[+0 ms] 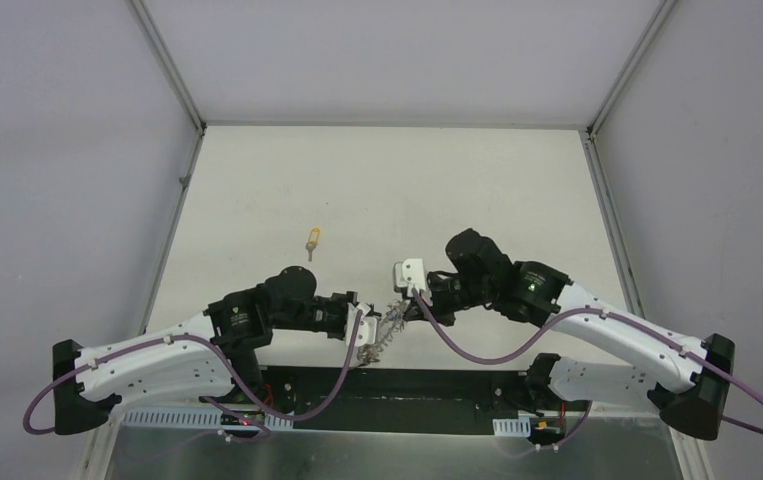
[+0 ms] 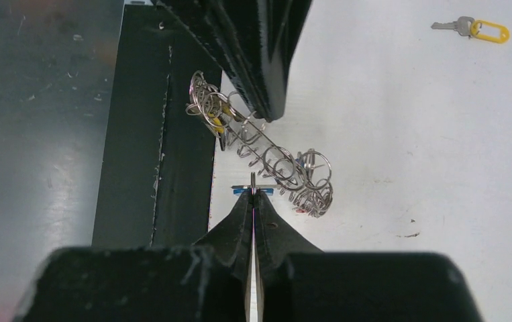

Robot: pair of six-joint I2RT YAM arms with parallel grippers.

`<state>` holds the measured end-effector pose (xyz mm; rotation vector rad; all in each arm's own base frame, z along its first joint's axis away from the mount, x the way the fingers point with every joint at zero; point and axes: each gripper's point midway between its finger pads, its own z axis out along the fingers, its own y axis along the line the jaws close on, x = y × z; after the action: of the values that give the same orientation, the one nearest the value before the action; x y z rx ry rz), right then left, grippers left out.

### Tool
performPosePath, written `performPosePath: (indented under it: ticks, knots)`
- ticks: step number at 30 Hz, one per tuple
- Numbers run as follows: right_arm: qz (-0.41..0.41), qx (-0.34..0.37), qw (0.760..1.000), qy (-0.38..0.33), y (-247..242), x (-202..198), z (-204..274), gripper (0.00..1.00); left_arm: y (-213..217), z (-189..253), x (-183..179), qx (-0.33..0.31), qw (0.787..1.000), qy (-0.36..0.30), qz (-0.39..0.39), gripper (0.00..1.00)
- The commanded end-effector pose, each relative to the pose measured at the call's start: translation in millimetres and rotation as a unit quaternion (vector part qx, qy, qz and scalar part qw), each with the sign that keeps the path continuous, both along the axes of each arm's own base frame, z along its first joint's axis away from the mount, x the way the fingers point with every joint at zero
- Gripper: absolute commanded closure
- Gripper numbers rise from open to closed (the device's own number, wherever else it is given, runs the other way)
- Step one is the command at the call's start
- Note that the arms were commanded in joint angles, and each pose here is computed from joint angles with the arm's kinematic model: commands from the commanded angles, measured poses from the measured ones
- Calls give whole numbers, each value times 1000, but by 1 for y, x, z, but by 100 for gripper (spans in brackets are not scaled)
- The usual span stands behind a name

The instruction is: Put the keys on the keyring

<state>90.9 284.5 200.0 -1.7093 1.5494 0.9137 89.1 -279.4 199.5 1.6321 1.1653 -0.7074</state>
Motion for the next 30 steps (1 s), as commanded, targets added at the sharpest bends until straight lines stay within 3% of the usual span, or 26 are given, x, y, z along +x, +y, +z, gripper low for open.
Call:
performPosePath:
  ticks: [1,17,30]
  knots:
    - [16,0,997,-79,7,6,17,100,-15,45,-5,-69,997,-12,-23,100]
    - [14,-24,983,-180,23,11,14,100,-16,45,-8,-71,997,-15,-35,100]
    - [35,12,980,-198,29,1,21,100,-18,43,-7,-70,997,-13,-31,100]
